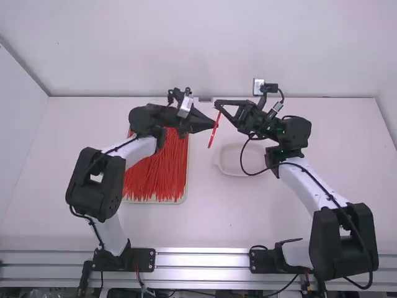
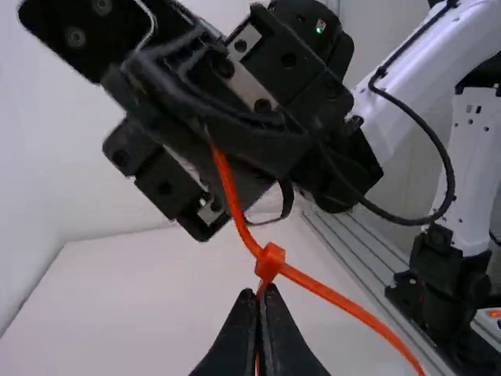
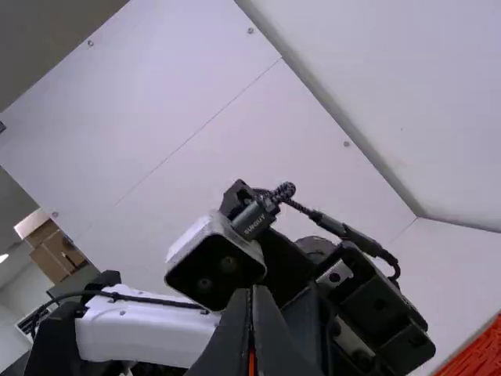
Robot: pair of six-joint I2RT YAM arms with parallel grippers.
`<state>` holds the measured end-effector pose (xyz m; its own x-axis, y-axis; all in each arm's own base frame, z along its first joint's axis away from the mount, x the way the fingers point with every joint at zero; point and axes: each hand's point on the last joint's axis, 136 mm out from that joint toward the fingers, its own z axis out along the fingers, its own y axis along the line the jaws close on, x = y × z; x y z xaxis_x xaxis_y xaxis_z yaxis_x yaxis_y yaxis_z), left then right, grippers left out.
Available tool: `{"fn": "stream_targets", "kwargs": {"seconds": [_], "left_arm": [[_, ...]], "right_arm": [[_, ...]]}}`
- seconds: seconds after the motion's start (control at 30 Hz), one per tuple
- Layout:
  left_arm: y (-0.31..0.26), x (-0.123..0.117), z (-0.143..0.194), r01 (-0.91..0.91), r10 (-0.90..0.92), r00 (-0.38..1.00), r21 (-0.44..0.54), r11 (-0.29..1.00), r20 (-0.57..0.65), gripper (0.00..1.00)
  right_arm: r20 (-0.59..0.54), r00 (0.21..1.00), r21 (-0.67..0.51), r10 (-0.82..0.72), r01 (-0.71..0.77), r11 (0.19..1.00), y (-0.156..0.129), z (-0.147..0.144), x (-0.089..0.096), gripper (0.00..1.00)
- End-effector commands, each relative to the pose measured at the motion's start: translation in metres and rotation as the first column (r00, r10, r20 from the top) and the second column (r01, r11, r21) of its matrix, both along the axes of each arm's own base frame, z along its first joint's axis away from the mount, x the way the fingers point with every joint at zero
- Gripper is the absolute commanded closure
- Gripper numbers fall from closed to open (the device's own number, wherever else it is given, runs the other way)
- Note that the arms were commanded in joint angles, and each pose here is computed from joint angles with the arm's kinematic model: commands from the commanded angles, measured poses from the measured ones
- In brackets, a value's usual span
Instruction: Fasten the cable tie
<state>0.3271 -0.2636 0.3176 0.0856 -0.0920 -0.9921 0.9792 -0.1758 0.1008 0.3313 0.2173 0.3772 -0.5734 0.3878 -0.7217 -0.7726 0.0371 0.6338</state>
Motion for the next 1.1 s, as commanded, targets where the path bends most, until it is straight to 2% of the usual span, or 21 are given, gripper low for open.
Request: {"fn": "stream_targets", "kwargs": {"seconds": [0.0,0.53,1.07], "left_arm": [[0.002,-0.014,-0.031,0.073,-0.072,0.997,0.075,0.994,-0.020,0.98],[0.007,-0.033,-0.081,0.072,-0.063,0.992,0.087,0.994,-0.107,0.98],[0.010,-0.045,-0.104,0.072,-0.059,0.988,0.094,0.993,-0.141,0.98]], "right_arm": [[0.118,0.991,0.062,-0.058,0.050,0.997,-0.011,0.047,-0.002,1.00],[0.100,0.988,0.070,-0.121,0.115,0.991,-0.036,0.048,0.011,1.00],[0.100,0.985,0.082,-0.140,0.132,0.988,-0.037,0.050,0.014,1.00]]}}
